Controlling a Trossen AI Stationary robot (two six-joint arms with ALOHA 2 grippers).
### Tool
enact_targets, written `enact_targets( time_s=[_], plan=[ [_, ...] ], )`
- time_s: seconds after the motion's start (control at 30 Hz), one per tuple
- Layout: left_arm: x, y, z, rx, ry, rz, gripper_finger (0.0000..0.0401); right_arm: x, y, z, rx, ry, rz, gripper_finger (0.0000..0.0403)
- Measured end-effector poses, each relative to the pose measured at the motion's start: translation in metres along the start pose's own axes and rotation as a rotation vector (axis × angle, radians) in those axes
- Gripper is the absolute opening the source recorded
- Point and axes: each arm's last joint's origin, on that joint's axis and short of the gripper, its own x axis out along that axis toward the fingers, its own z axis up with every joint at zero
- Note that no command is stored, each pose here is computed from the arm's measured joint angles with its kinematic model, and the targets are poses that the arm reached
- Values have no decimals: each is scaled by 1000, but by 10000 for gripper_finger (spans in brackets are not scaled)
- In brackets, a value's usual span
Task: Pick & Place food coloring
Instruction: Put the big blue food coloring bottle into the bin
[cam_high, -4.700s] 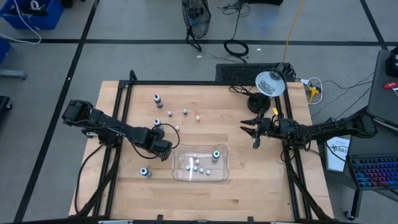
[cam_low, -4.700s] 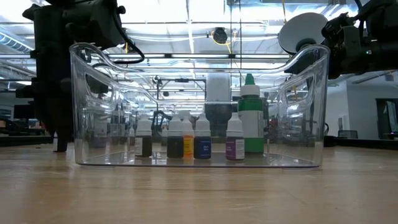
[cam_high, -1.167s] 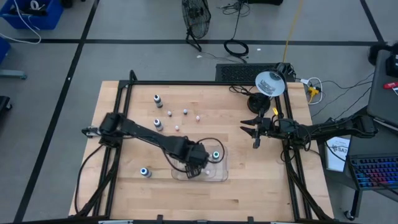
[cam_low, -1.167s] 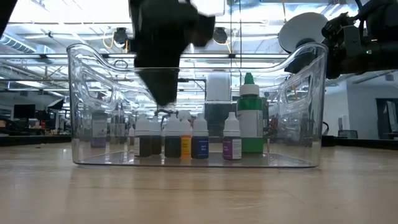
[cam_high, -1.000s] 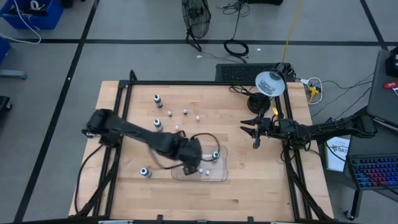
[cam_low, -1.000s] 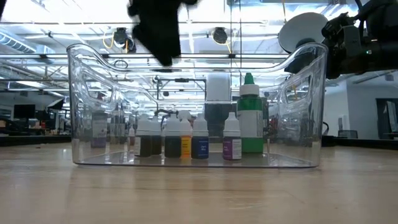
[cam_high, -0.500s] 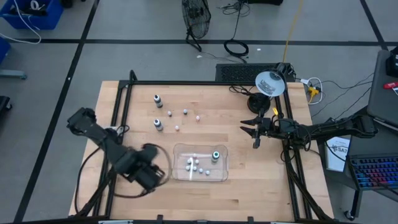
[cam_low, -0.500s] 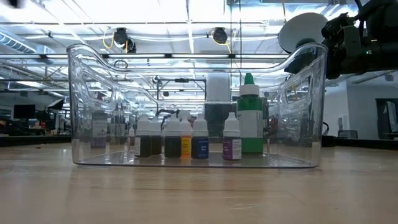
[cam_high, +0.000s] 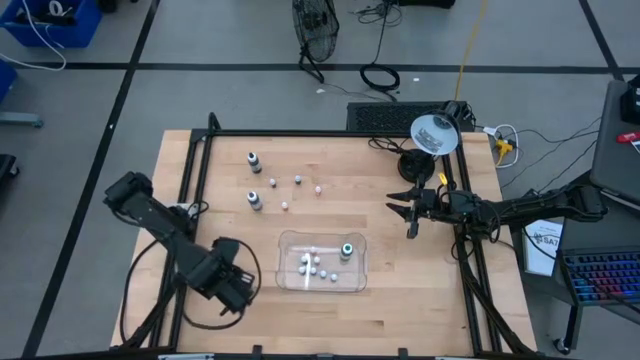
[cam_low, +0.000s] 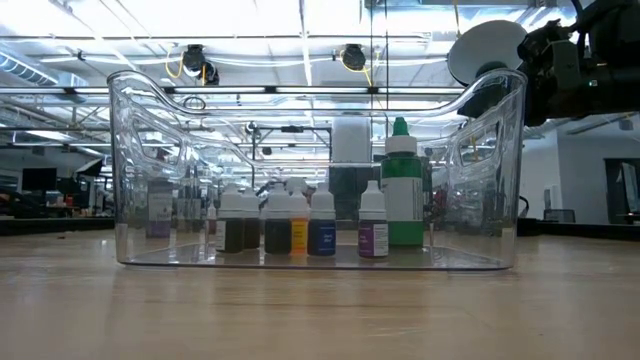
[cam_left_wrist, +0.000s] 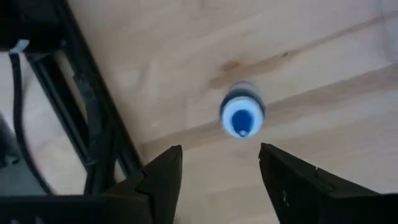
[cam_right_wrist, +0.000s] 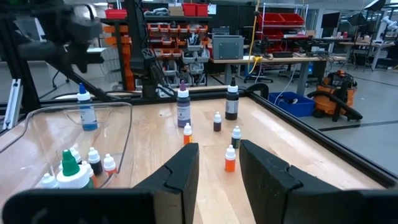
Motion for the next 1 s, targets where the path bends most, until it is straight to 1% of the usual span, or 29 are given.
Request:
enact_targets(
  time_s=[0.13, 0.3, 0.47, 0.57, 0.7, 0.9, 1.0],
  plan=[
    [15, -1, 7, 13, 26, 40, 242, 0, 0, 0, 0, -1, 0, 106],
    [20, -10, 11, 62, 24, -28, 258, 0, 0, 0, 0, -1, 0, 107],
    [29, -15, 12, 68, 24, -71, 254, 0, 0, 0, 0, -1, 0, 105],
    [40, -13, 12, 65, 23, -56, 251, 0, 0, 0, 0, -1, 0, 106],
    [53, -15, 12, 64, 29, -73, 253, 0, 0, 0, 0, -1, 0, 106],
    [61, -15, 12, 67, 34, -88, 246, 0, 0, 0, 0, 0, 0, 106],
    [65, -14, 10, 58, 45, -73, 243, 0, 0, 0, 0, -1, 0, 107]
  ],
)
